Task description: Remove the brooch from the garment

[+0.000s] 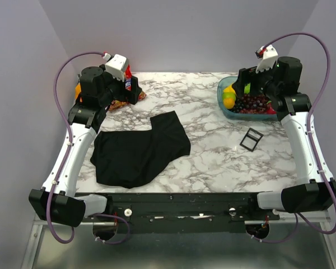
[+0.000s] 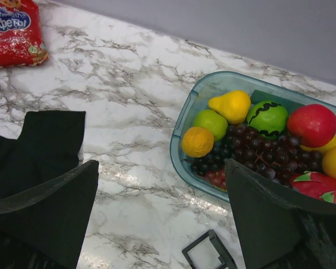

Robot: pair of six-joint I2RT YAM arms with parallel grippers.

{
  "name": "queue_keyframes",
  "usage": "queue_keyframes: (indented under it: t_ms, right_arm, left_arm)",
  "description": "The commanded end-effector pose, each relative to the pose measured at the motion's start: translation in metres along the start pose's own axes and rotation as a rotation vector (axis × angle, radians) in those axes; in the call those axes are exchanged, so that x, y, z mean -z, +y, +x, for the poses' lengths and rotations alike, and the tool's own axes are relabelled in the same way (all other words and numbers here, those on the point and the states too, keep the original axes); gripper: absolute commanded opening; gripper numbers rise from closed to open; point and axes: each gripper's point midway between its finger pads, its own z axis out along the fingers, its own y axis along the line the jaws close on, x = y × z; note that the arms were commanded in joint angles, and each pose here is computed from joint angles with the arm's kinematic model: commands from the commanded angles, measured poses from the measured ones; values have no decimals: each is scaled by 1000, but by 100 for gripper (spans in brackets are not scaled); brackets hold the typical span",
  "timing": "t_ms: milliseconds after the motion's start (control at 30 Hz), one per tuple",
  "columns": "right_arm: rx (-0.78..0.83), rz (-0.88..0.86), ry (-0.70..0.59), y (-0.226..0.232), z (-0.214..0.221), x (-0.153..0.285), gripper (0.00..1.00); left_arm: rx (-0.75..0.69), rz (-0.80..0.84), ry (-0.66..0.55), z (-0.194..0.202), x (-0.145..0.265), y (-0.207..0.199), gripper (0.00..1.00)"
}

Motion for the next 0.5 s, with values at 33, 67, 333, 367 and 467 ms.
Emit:
queue_keyframes:
  t_ms: [33,67,333,367,467]
  right_arm:
    - [-5,-21,5,3,2,-2,100]
    - [-1,-23,5,3,3,-2,100]
    - [302,-387,-26,61,32,21,100]
    - [362,-449,-44,71,40,27,100]
    - [536,-586,-83,98,77,35,98]
  left_arm:
    - [-37,35,33,10,5,-6,99]
    - [-40,36,44,13,6,-7,99]
    - [-257,153,199,68,28,-18,97]
    - [-272,178,251,84,36,-21,97]
    - [-380,297,394,131,65,-33,97]
